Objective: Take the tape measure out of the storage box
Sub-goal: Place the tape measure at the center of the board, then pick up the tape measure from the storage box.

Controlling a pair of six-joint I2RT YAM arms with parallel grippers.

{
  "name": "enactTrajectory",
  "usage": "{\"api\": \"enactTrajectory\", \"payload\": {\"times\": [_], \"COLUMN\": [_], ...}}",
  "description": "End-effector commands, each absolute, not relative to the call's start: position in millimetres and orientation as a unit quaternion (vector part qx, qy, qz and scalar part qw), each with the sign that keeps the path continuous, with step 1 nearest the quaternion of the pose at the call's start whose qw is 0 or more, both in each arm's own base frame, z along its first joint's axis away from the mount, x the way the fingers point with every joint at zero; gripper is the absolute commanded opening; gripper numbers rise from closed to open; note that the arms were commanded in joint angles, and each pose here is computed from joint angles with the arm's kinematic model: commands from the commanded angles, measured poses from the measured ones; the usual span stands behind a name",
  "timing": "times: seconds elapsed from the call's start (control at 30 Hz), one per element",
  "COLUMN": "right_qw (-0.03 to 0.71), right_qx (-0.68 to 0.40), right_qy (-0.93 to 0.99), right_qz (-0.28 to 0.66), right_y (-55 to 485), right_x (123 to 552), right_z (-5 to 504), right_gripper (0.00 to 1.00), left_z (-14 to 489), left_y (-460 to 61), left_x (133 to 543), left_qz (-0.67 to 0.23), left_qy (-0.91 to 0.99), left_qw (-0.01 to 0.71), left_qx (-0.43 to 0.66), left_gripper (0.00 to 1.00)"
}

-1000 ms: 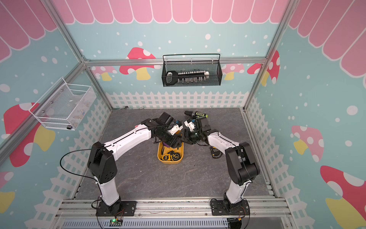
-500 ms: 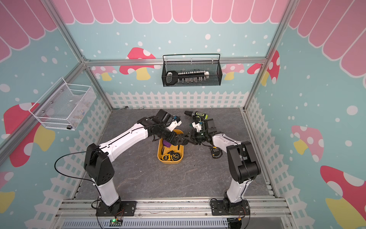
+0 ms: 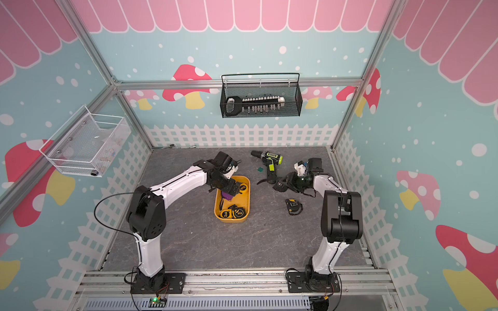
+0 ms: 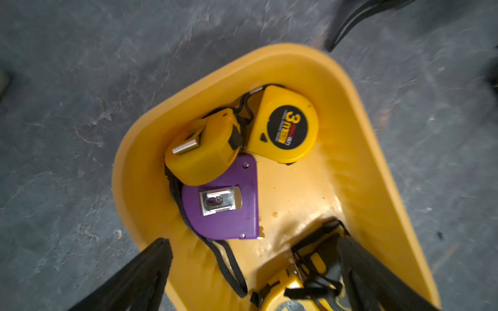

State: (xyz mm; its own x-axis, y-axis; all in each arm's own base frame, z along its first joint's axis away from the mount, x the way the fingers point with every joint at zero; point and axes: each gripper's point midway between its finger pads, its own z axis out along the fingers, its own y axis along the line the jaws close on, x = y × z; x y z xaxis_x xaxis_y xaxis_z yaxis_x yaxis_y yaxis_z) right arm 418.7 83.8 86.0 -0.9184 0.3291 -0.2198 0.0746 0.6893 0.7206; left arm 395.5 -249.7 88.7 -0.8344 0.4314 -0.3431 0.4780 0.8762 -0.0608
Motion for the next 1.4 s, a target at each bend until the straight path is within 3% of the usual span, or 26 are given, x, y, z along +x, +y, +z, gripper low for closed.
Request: {"api": "enactTrajectory", "payload": {"times": [0.0, 0.37, 0.47, 0.6, 0.7, 1.0, 1.13, 1.37], "right_qw": [0.167, 0.152, 0.144, 0.151, 0.192, 0.260, 0.273, 0.277], "right_qx": [0.083, 0.104, 0.119, 0.123, 0.119, 0.079, 0.065, 0.057], "right_qy": [0.911, 0.926, 0.929, 0.943, 0.943, 0.933, 0.932, 0.931], "right_qz": [0.368, 0.331, 0.318, 0.269, 0.245, 0.236, 0.230, 0.231], "right_y": [84, 61, 48, 30, 18, 22, 24, 30], "right_x": [427, 437, 434, 425, 420, 398, 385, 369], "right_z": [77, 32, 33, 44, 75, 136, 143, 138], "right_gripper": [0.35, 0.38, 0.50, 0.76, 0.83, 0.85, 0.84, 0.83], "left_z": [97, 86, 82, 77, 75, 67, 60, 50], "left_y": [-245, -254, -254, -254, -255, -251, -250, -249], "left_x": [413, 427, 426, 425, 424, 438, 445, 461], "left_qz": [-0.038, -0.037, -0.036, -0.034, -0.037, -0.014, -0.012, -0.011], "left_qy": [0.957, 0.971, 0.973, 0.978, 0.981, 0.983, 0.985, 0.984], "left_qw": [0.181, 0.154, 0.143, 0.130, 0.119, 0.129, 0.133, 0.154], "left_qx": [0.224, 0.181, 0.176, 0.162, 0.152, 0.127, 0.110, 0.091], "left_gripper": [0.99, 0.99, 0.99, 0.99, 0.99, 0.99, 0.98, 0.89]}}
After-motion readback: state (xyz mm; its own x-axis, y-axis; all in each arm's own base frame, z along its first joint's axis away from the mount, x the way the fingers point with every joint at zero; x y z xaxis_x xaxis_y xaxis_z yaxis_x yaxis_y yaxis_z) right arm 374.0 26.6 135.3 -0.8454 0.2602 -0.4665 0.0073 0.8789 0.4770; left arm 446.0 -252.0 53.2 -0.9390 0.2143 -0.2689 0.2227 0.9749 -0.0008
